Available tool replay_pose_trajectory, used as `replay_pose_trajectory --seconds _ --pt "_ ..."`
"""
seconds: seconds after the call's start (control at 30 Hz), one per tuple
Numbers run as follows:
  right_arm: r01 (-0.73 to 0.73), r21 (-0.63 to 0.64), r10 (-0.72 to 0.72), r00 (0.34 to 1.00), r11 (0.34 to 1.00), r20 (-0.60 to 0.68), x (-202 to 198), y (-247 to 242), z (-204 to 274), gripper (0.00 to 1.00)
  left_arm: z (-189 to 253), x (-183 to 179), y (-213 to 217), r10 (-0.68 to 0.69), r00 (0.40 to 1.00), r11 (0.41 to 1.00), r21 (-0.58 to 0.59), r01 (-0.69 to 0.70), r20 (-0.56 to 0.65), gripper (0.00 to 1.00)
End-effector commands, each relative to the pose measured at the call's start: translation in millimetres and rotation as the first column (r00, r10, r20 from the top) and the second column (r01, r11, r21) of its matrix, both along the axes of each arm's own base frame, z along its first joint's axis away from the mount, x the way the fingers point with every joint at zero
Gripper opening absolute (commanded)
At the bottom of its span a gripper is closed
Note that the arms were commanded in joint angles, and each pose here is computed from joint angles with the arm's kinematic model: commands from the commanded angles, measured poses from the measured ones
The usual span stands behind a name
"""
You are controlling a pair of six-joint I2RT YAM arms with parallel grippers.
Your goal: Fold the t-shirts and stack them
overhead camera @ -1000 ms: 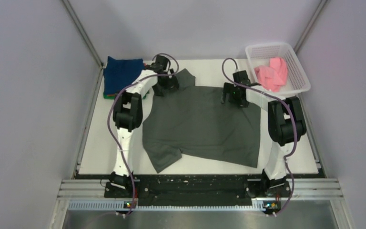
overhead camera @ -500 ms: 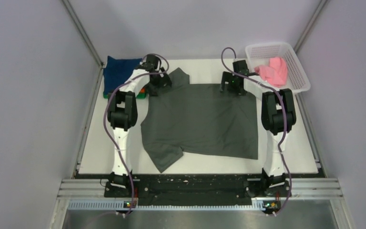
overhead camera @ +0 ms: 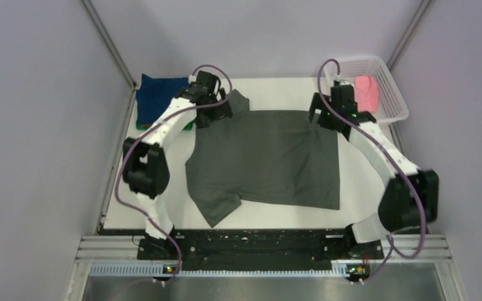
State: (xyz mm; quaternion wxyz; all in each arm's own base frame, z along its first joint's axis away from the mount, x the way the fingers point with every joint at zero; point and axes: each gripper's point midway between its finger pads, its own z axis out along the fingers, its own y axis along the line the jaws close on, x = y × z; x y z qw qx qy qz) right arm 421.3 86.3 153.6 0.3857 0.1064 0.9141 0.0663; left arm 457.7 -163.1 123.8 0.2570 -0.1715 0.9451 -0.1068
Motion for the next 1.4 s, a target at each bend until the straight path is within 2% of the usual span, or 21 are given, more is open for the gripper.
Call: replay_pose_trajectory --seconds 0.0,0.13,0.3,0.4,0.5,0.6,0.7,0.83,0.97,1.2,1.27,1.37 --pt "0.086 0.045 -0.089 0.993 0.995 0.072 -68.0 -21.6 16.0 0.99 69.2 -72.8 -5.3 -0.056 0.988 0.997 0.067 0.046 0.147 0.99" --pt "0.138 0.13 -0.149 0.986 0.982 0.075 -120.9 -27.6 -6.7 0.99 18.0 -170.7 4.2 -0.059 0.998 0.991 0.119 0.06 -0.01 0.99" --pt "0.139 0.181 -0.153 0.986 0.974 0.061 -151.7 -26.5 -17.0 0.99 -27.3 -280.7 19.3 -0.052 0.982 0.985 0.152 0.08 -0.184 0.99" --pt "0.162 0.159 -0.167 0.986 0.974 0.021 -162.0 -31.5 -27.9 0.99 -47.0 -332.1 28.2 -0.041 0.963 0.982 0.169 0.089 -0.268 0.98" --pt "0.169 0.16 -0.17 0.985 0.973 -0.008 -168.4 -31.2 -37.2 0.98 -61.5 -364.6 26.4 -0.058 0.943 0.984 0.143 0.109 -0.328 0.95" --pt "0.16 0.167 -0.158 0.987 0.973 -0.026 -171.8 -28.5 -42.8 0.98 -75.7 -377.6 16.1 -0.102 0.929 0.989 0.068 0.135 -0.356 0.88" --pt "0.165 0.16 -0.161 0.986 0.973 -0.037 -174.5 -30.1 -46.7 0.98 -83.2 -374.4 6.5 -0.127 0.93 0.989 0.032 0.147 -0.344 0.78" --pt "0.17 0.153 -0.16 0.984 0.973 -0.076 -183.0 -30.4 -52.9 0.98 -90.7 -359.4 10.3 -0.08 0.949 0.988 0.101 0.116 -0.305 0.7" --pt "0.159 0.161 -0.14 0.983 0.974 -0.122 -194.1 -26.9 -58.3 0.97 -102.6 -361.3 7.4 -0.094 0.934 0.982 0.121 0.144 -0.346 0.6" --pt "0.218 0.142 -0.197 0.969 0.966 -0.15 -208.9 -36.2 -55.8 0.95 -111.0 -361.6 16.3 -0.078 0.924 0.969 0.19 0.159 -0.374 0.27" --pt "0.275 0.114 -0.256 0.954 0.955 -0.158 -216.0 -46.0 -48.8 0.95 -111.0 -359.8 22.3 -0.062 0.929 0.965 0.215 0.149 -0.365 0.25" --pt "0.349 0.094 -0.329 0.928 0.933 -0.178 -228.4 -55.9 -42.3 0.95 -114.6 -359.5 14.2 -0.092 0.926 0.971 0.173 0.165 -0.366 0.24"
